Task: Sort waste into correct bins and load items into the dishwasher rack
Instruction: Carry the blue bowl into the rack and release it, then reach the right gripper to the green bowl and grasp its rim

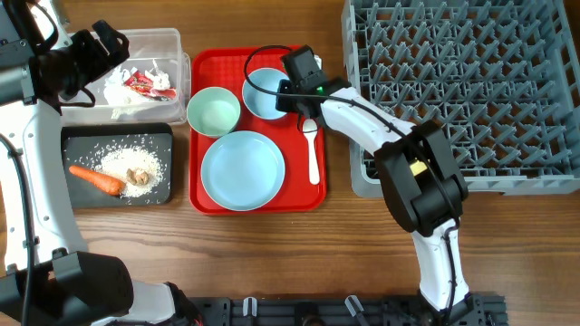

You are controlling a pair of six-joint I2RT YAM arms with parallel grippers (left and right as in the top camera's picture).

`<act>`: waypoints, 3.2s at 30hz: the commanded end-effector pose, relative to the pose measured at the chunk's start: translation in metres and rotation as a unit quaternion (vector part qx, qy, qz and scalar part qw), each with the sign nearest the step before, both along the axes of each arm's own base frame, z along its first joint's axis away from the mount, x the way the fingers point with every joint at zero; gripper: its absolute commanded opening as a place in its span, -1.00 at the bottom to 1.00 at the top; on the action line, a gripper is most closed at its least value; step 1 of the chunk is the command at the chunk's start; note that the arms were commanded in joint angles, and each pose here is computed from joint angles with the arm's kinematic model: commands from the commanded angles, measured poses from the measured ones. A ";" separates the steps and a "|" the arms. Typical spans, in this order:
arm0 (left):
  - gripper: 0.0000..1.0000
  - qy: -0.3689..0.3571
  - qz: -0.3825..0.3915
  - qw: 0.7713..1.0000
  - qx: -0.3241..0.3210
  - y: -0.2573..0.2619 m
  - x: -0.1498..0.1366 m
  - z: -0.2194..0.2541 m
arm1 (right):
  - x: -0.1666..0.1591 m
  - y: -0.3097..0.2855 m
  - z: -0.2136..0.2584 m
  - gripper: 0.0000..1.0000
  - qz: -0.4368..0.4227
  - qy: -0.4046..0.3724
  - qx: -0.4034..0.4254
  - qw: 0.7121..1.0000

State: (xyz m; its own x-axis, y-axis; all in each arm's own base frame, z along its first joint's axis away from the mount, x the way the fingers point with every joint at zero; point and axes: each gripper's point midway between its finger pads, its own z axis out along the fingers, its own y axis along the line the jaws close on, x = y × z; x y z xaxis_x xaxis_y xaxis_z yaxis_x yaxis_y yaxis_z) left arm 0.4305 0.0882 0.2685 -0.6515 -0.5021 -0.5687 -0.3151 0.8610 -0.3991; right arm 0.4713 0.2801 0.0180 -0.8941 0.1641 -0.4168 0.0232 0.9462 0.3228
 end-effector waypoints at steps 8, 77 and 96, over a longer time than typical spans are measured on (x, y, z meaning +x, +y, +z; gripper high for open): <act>1.00 -0.002 0.001 1.000 0.005 0.002 0.000 0.002 | 0.032 -0.141 0.217 -0.91 -0.120 -0.226 -0.329 0.909; 1.00 -0.002 0.001 1.000 0.005 0.002 0.000 0.002 | 0.077 -0.070 0.154 0.99 0.117 -0.264 -0.447 0.846; 1.00 -0.002 0.001 1.000 0.005 0.002 0.000 0.002 | -0.044 0.105 0.054 0.27 0.252 -0.033 0.071 0.965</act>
State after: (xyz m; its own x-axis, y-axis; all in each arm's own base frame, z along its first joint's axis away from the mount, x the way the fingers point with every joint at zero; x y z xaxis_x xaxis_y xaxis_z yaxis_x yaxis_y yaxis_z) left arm 0.4301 0.0881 0.2680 -0.6529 -0.5026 -0.5667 -0.3162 0.8607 -0.3990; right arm 0.4490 0.3602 0.1126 -0.7825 -0.2307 -0.5784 -0.5065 0.7761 0.3757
